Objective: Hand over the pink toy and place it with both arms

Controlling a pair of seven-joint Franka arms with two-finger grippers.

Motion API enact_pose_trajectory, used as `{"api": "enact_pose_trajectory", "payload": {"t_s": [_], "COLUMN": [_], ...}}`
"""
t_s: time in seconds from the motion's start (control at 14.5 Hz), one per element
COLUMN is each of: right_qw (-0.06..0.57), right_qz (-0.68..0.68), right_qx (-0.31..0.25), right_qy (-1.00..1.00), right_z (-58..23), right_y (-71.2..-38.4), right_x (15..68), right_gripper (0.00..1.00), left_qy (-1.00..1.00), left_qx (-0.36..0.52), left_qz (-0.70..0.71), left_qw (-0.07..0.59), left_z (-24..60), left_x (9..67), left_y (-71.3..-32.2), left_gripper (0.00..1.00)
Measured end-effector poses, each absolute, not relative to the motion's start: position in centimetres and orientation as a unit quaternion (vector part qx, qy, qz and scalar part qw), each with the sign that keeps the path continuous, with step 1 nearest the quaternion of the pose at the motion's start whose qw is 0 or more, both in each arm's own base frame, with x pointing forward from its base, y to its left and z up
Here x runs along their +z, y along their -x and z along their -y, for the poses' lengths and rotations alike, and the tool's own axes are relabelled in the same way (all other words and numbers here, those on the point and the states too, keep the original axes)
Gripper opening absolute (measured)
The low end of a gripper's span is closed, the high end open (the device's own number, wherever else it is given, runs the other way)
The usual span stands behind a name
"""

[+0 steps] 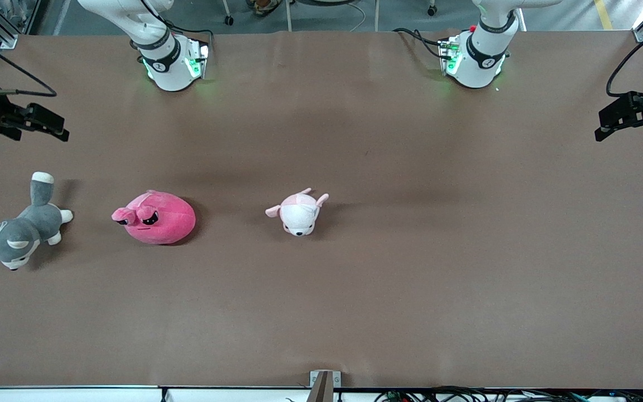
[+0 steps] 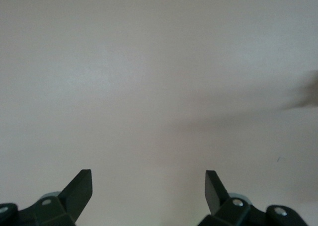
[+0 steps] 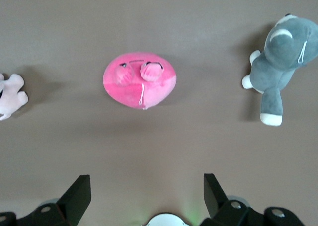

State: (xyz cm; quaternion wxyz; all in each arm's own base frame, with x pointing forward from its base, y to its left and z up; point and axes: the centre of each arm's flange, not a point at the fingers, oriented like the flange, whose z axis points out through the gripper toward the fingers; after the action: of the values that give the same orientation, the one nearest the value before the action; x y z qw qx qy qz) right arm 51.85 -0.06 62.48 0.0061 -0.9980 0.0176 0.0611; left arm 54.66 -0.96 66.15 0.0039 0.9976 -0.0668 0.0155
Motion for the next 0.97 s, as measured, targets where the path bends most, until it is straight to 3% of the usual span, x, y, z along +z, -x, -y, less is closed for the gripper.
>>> {"api": "enact_pose_trajectory", "payload": {"t_s": [0.21, 0.55, 0.97], "right_qw": [0.005, 0.006, 0.007], "right_qz": [-0.007, -0.011, -0.024], "right_qx": [0.083, 0.039, 0.03], "right_qy": [0.997, 0.999, 0.999], "right_z": [-0.9, -0.5, 1.0], "right_y": [-50.7, -50.8, -50.9], "right_x": [62.8, 66.5, 67.3], "right_gripper": [1.0, 1.0, 1.0], "left_qy": [-0.997, -0.997, -1.0], "left_qx": [0.02, 0.021, 0.021], "left_qz": [0.069, 0.068, -0.004], "left_qw": [0.004, 0.004, 0.005], "left_z": [1.2, 1.2, 1.3], "left_x": [66.6, 66.6, 66.7], "left_y": [-54.6, -54.6, -54.6], "left_gripper": [1.0, 1.0, 1.0]}}
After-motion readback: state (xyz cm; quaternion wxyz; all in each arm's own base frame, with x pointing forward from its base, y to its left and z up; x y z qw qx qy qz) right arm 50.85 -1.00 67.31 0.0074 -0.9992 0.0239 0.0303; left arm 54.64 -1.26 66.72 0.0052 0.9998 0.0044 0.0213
